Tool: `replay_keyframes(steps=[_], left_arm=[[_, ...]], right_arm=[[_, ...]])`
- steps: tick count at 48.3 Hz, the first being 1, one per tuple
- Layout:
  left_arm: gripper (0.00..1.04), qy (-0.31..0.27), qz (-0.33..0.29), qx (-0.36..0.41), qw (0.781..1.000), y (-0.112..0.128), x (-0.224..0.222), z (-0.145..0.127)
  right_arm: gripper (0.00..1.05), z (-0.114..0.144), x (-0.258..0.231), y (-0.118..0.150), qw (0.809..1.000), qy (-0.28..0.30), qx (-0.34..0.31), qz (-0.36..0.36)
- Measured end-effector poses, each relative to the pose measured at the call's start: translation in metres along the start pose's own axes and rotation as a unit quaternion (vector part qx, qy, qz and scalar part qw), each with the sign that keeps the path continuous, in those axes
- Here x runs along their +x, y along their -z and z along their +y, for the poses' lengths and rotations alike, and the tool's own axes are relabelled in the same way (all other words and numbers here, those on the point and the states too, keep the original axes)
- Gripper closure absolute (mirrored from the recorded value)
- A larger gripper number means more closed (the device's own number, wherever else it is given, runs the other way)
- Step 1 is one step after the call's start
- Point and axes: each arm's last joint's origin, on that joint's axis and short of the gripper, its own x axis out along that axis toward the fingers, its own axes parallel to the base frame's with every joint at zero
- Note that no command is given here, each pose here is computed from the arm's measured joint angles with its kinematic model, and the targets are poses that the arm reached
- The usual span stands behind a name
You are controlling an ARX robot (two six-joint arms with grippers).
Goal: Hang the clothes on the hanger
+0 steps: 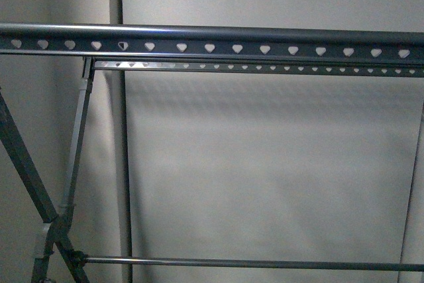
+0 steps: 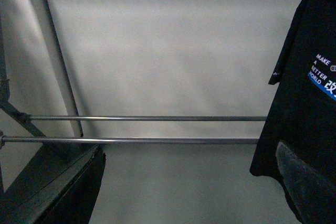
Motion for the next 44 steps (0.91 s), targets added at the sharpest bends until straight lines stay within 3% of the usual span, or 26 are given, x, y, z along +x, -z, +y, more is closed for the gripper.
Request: replay_keyframes(steps=[5, 11, 18, 21, 24, 25, 27, 29, 30, 33, 37, 38, 40, 41, 44], left_arm=[[1.0, 0.081, 0.084, 0.068, 0.991, 0.024, -0.024, 0.0], [1.0, 0.196, 0.17, 0.156, 0.953, 0.047, -0.05, -0.009], [1.0, 0.311, 0.242, 0.28, 0.875, 0.061, -0.067, -0.027], [1.0, 0.356, 0.26, 0.355, 0.825, 0.063, -0.07, -0.04], [1.0, 0.406, 0.286, 0.426, 0.757, 0.061, -0.068, -0.052], [1.0, 0.41, 0.285, 0.439, 0.747, 0.06, -0.067, -0.054], [1.0, 0.435, 0.274, 0.498, 0.698, 0.058, -0.062, -0.06], [1.0, 0.447, 0.263, 0.532, 0.669, 0.057, -0.056, -0.065], [1.0, 0.451, 0.253, 0.555, 0.651, 0.056, -0.054, -0.067], [1.0, 0.463, 0.219, 0.64, 0.573, 0.054, -0.04, -0.078], [1.0, 0.488, 0.141, 0.736, 0.447, 0.057, -0.017, -0.103], [1.0, 0.491, 0.137, 0.739, 0.44, 0.058, -0.016, -0.106], [1.0, 0.503, 0.098, 0.761, 0.397, 0.061, -0.012, -0.118], [1.0, 0.506, 0.093, 0.764, 0.39, 0.063, -0.012, -0.121], [1.0, 0.525, 0.043, 0.781, 0.334, 0.071, -0.014, -0.141]], right_arm=[[0.07, 0.0, 0.0, 0.0, 1.0, 0.0, 0.0, 0.0], [0.07, 0.0, 0.0, 0.0, 1.0, 0.0, 0.0, 0.0], [0.07, 0.0, 0.0, 0.0, 1.0, 0.0, 0.0, 0.0], [0.07, 0.0, 0.0, 0.0, 1.0, 0.0, 0.0, 0.0], [0.07, 0.0, 0.0, 0.0, 1.0, 0.0, 0.0, 0.0], [0.07, 0.0, 0.0, 0.0, 1.0, 0.0, 0.0, 0.0], [0.07, 0.0, 0.0, 0.0, 1.0, 0.0, 0.0, 0.0], [0.07, 0.0, 0.0, 0.0, 1.0, 0.0, 0.0, 0.0], [0.07, 0.0, 0.0, 0.0, 1.0, 0.0, 0.0, 0.0], [0.07, 0.0, 0.0, 0.0, 1.0, 0.0, 0.0, 0.0], [0.07, 0.0, 0.0, 0.0, 1.0, 0.0, 0.0, 0.0], [0.07, 0.0, 0.0, 0.0, 1.0, 0.0, 0.0, 0.0], [0.07, 0.0, 0.0, 0.0, 1.0, 0.0, 0.0, 0.0], [0.07, 0.0, 0.0, 0.0, 1.0, 0.0, 0.0, 0.0], [0.07, 0.0, 0.0, 0.0, 1.0, 0.0, 0.0, 0.0]])
